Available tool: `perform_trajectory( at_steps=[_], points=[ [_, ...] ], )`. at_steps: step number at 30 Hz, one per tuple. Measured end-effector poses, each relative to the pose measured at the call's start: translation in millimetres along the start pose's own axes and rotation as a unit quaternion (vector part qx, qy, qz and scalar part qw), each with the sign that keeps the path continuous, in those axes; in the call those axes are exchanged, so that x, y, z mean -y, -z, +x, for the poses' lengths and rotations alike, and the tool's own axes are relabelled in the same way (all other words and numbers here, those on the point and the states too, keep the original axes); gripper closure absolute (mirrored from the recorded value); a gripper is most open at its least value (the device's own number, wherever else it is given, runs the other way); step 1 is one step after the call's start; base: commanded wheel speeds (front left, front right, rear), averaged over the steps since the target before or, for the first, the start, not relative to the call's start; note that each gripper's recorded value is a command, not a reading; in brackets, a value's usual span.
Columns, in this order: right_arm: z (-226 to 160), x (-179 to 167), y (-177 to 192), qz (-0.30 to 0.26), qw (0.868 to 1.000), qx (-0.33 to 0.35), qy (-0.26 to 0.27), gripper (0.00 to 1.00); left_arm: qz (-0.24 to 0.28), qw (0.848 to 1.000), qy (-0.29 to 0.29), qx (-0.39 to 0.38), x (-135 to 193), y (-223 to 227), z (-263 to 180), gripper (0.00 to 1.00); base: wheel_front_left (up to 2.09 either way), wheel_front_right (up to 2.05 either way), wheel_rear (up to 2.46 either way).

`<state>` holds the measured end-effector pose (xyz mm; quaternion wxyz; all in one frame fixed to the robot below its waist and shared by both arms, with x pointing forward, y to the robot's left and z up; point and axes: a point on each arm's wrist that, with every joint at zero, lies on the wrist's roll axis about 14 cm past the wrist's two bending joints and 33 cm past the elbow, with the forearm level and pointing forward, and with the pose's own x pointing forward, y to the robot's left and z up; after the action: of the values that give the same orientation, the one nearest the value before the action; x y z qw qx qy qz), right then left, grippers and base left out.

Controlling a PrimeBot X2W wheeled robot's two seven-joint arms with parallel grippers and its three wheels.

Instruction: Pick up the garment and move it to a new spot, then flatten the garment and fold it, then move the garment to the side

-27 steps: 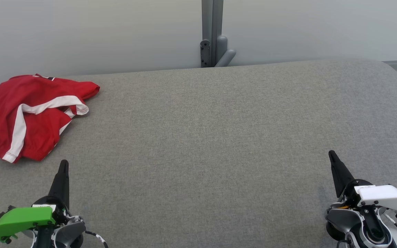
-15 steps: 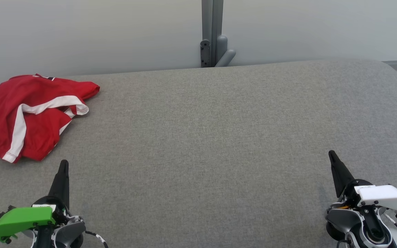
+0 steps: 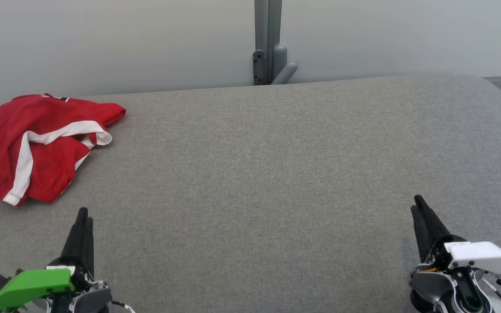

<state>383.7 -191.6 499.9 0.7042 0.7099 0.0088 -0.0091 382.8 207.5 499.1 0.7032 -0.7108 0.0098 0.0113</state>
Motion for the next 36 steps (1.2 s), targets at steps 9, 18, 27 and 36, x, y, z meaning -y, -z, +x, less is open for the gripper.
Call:
perform_trajectory(
  at_steps=[9, 18, 27, 36],
  points=[
    [-10, 21, 3, 0.0, 0.999, 0.005, 0.031, 0.0, 0.0, 0.999, -0.033, 0.002, -22, 7, -10, 0.0, 0.0, 0.0, 0.0],
    [-9, 16, 1, -0.039, 0.999, 0.016, 0.023, 0.0, 0.038, 0.999, -0.029, 0.006, -16, 10, -8, 0.0, 0.0, 0.0, 0.0],
    [-8, 2, -2, -0.108, 0.994, 0.025, 0.003, 0.0, 0.118, 0.993, -0.022, 0.009, -4, 14, -5, 0.0, 0.0, 0.0, 0.0],
    [-7, -11, -2, -0.193, 0.981, 0.031, -0.018, 0.0, 0.201, 0.979, -0.016, 0.008, 3, 21, -4, 0.0, 0.0, 0.0, 0.0]
  ],
)
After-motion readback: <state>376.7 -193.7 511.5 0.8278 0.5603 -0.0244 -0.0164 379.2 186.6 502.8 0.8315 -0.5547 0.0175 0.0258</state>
